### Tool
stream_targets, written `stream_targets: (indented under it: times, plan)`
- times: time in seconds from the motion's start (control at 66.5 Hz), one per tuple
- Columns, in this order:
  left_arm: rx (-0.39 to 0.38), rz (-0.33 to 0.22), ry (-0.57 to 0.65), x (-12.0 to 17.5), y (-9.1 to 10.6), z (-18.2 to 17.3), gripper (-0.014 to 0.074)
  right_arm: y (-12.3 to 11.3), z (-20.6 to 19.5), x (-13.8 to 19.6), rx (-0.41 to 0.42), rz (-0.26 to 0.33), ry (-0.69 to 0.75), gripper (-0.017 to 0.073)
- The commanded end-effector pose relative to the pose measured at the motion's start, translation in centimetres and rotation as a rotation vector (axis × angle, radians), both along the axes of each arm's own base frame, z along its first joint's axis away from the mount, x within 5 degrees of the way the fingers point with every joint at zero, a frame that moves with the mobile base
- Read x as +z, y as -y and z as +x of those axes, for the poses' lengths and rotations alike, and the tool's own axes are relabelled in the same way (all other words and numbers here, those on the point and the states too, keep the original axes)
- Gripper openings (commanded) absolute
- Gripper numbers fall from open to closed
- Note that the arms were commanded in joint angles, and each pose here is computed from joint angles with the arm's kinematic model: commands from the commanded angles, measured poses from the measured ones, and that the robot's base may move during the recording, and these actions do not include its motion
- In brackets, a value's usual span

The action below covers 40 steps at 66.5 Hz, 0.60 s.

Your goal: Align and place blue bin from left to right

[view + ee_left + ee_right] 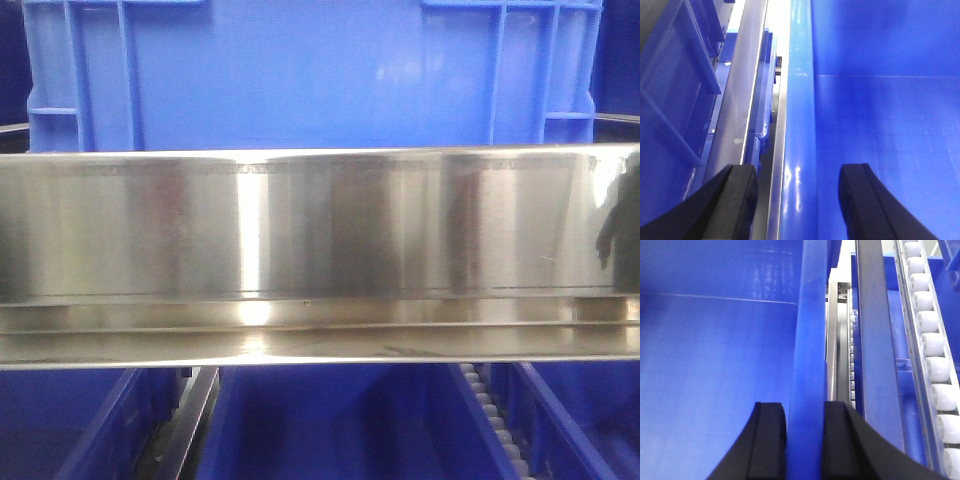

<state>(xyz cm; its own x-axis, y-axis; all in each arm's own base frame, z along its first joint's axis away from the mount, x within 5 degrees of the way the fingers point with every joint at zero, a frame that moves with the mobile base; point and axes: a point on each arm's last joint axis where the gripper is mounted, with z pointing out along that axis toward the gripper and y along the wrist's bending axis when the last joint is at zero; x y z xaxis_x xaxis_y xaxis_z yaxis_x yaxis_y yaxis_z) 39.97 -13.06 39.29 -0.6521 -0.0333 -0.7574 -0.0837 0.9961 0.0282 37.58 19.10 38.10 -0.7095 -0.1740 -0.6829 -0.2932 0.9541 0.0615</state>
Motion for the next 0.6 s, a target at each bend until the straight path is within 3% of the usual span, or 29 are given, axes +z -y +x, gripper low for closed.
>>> stream_targets:
  times: [0.0, 0.105, 0.21, 0.301, 0.451, 0.586]
  plan:
    - [0.001, 0.002, 0.010, 0.18, 0.17, 0.00, 0.0285, 0.42, 0.18, 0.23, -0.006, -0.028, 0.019, -0.0075]
    - [0.002, 0.003, 0.009, 0.17, 0.16, -0.01, 0.0281, 0.42, 0.18, 0.23, -0.006, -0.028, 0.019, -0.0075]
    - [0.004, 0.004, 0.005, 0.14, 0.14, -0.04, 0.0225, 0.42, 0.18, 0.23, -0.012, -0.023, 0.017, -0.0075]
    - [0.004, 0.003, -0.001, 0.10, 0.20, -0.10, 0.0106, 0.42, 0.18, 0.23, -0.046, 0.007, 0.006, -0.0075]
    - [0.008, 0.003, -0.011, 0.04, 0.18, -0.16, -0.0113, 0.21, 0.07, 0.23, -0.043, 0.010, 0.005, -0.0075]
    - [0.008, 0.003, -0.011, 0.04, 0.18, -0.16, -0.0111, 0.22, 0.08, 0.23, -0.047, 0.013, 0.004, -0.0075]
